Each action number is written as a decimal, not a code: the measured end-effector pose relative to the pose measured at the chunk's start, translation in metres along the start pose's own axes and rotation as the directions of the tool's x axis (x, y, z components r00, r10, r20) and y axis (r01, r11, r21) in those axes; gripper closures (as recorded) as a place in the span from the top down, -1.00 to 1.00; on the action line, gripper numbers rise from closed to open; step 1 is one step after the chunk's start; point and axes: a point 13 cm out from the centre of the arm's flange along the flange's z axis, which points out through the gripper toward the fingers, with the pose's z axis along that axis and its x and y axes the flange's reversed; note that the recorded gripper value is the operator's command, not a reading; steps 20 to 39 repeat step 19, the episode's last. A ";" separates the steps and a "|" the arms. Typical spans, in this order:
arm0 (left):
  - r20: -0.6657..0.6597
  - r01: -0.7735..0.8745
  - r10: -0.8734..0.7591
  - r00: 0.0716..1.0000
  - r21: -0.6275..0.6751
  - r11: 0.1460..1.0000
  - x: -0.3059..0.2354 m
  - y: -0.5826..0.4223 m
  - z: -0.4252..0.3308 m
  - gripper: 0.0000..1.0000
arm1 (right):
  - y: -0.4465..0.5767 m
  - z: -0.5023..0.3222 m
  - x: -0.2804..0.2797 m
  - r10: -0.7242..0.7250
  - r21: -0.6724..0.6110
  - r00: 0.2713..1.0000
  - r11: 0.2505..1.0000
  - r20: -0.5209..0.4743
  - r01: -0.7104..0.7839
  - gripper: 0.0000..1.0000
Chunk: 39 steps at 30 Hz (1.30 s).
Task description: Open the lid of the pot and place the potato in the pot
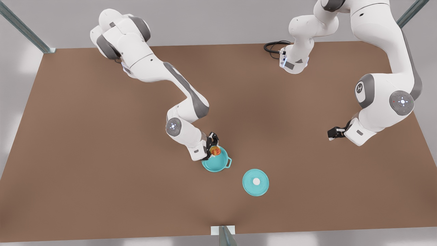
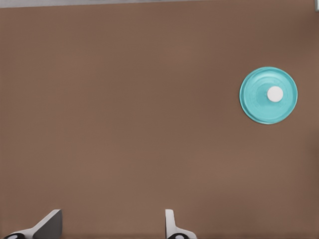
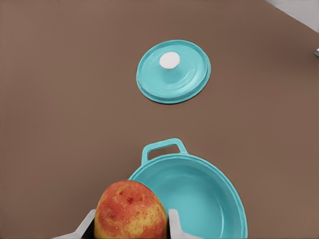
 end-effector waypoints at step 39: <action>0.035 -0.022 0.022 0.999 0.010 1.000 -0.010 -0.015 -0.008 1.00 | -0.189 -0.293 0.297 0.566 0.265 0.672 0.822 -0.478 -0.504 1.00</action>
